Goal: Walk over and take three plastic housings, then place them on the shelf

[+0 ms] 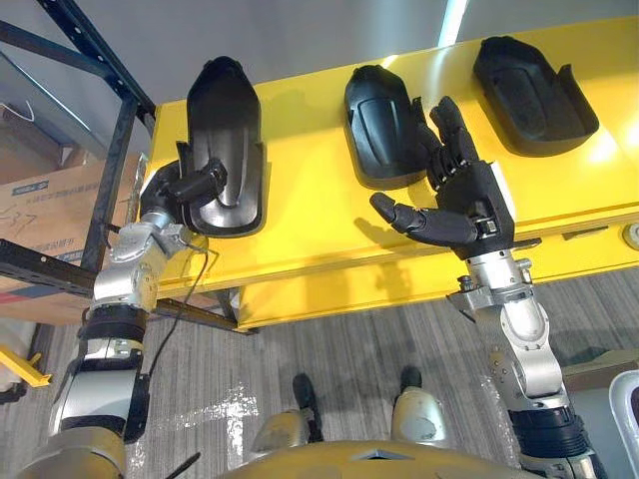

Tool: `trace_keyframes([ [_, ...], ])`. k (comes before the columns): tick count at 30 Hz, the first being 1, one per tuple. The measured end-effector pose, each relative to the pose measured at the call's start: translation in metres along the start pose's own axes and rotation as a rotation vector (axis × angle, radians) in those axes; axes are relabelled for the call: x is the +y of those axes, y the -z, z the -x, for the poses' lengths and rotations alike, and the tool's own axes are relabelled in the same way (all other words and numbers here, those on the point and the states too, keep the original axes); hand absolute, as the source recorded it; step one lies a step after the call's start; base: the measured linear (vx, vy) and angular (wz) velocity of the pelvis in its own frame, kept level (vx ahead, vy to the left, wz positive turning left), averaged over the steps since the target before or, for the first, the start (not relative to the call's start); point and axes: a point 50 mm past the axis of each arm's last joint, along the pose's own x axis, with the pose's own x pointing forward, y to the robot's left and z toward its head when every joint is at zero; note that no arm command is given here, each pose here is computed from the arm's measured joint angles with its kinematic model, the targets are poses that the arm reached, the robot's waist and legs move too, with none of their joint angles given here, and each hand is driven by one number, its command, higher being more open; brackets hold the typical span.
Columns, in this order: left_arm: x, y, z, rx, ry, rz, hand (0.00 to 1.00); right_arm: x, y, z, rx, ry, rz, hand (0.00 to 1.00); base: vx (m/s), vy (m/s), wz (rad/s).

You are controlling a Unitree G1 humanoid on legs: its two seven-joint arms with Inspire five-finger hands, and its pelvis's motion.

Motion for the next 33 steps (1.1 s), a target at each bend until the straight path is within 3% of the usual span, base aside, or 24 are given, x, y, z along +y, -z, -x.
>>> trace_keyframes([
  [3,0.001,-0.003,-0.004,0.010,0.013,-0.009,0.00,0.001,-0.005,-0.002,-0.019,-0.019,0.014,1.00,-0.03,-0.024,0.04],
  [4,0.004,-0.006,-0.004,0.006,0.007,-0.018,1.00,0.001,-0.008,-0.005,-0.030,-0.033,0.021,1.00,-0.03,-0.026,-0.01],
  [16,0.007,-0.020,-0.012,-0.019,-0.140,-0.017,1.00,0.002,-0.013,-0.009,-0.061,-0.041,0.037,1.00,-0.01,-0.005,-0.01],
  [23,0.002,-0.011,-0.014,-0.015,-0.241,0.088,1.00,0.006,-0.013,-0.009,-0.097,-0.018,0.006,1.00,0.00,0.000,0.00],
  [33,-0.012,-0.004,-0.014,-0.025,-0.224,0.041,1.00,0.018,-0.014,-0.009,-0.149,-0.021,-0.042,1.00,0.03,0.016,0.04],
])
